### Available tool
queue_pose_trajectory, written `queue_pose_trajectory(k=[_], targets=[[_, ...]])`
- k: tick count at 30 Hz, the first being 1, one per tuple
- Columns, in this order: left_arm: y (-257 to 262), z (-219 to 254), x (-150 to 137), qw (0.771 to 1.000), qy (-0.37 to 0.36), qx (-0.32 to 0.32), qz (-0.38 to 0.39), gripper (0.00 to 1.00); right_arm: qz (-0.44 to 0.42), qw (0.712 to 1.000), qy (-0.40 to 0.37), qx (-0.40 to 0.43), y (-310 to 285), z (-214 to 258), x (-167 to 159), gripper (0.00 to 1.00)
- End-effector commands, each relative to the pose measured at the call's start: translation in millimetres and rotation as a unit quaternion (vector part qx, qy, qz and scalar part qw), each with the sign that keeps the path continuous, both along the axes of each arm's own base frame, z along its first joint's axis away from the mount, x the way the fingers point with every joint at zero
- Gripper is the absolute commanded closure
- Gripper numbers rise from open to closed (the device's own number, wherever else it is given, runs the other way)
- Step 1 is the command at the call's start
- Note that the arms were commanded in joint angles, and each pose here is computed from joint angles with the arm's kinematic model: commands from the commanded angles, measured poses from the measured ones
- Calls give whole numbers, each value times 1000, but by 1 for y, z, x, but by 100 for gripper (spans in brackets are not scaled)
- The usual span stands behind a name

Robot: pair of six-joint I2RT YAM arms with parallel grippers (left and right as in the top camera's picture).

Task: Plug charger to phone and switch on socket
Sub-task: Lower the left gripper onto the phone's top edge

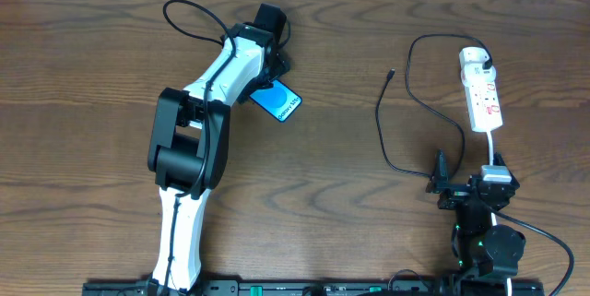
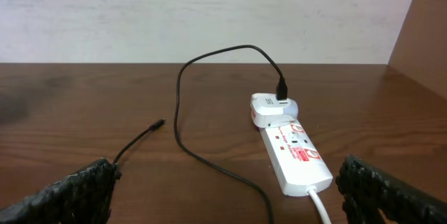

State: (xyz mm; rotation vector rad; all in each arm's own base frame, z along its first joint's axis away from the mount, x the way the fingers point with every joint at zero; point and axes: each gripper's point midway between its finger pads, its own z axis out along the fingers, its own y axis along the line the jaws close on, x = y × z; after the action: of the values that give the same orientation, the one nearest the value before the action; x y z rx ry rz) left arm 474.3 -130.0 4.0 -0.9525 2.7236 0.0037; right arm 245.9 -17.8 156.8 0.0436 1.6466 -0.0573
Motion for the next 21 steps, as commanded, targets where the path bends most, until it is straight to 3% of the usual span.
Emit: queue_pose_trajectory(k=[1, 21], targets=[[-3, -6, -5, 1000, 13, -15, 1, 2, 5, 1000, 1, -5, 2, -1, 0, 1], [-16, -9, -28, 998, 54, -26, 6, 2, 5, 1000, 2, -5, 2, -1, 0, 1]])
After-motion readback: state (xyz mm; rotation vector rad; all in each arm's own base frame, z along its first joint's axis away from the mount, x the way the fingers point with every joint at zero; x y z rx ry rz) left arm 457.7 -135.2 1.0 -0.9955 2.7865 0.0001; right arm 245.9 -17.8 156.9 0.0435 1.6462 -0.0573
